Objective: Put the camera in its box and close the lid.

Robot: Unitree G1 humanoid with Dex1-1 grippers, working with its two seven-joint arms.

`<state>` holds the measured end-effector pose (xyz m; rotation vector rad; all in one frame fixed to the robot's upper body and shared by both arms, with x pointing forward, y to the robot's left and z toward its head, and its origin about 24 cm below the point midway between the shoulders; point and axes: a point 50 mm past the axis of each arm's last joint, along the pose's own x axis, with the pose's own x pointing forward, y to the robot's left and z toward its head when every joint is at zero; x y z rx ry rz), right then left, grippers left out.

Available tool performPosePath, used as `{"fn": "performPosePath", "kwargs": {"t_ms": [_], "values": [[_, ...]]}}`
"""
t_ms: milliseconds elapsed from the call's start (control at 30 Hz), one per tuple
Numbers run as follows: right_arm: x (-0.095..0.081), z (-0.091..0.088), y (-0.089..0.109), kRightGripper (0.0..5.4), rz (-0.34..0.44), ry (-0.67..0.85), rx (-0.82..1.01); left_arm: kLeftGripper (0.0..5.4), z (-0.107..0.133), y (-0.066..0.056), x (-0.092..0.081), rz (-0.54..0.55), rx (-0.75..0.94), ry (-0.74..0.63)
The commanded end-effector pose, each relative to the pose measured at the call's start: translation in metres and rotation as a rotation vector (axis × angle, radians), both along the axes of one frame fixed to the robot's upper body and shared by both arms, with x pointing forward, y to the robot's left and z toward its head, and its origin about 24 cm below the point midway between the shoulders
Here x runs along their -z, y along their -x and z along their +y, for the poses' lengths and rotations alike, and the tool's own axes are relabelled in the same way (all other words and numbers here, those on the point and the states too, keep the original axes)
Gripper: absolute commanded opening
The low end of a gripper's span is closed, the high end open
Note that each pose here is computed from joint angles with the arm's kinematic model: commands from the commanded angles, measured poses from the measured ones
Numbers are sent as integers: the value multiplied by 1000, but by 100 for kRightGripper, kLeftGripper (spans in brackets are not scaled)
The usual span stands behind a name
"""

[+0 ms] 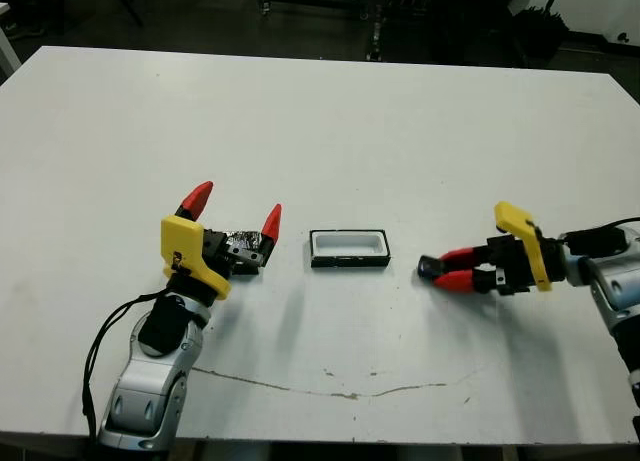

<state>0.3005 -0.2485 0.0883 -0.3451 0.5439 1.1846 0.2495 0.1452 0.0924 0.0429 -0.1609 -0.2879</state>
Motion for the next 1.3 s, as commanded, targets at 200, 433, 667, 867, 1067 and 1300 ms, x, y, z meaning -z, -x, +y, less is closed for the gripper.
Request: {"fn": "performPosePath", "kwargs": {"t_ms": [200,433,667,867,1067,1300], "values": [[-51,24,-39,166,-139,-137,-38,540,0,0,1,8,2,7],[-57,61,-61,166,-151,-134,-120,540,1,0,2,6,-6,15],[-46,99,-67,166,-92,-135,-191,540,7,0,-2,-13,-42,20],[-33,122,-66,166,1,-91,-211,540,14,-1,-6,-36,-60,-1],[-22,135,-62,166,41,-96,-232,540,15,-1,-6,-36,-58,4],[-13,135,-58,166,58,-104,-253,540,13,0,-4,-30,-53,6]]}}
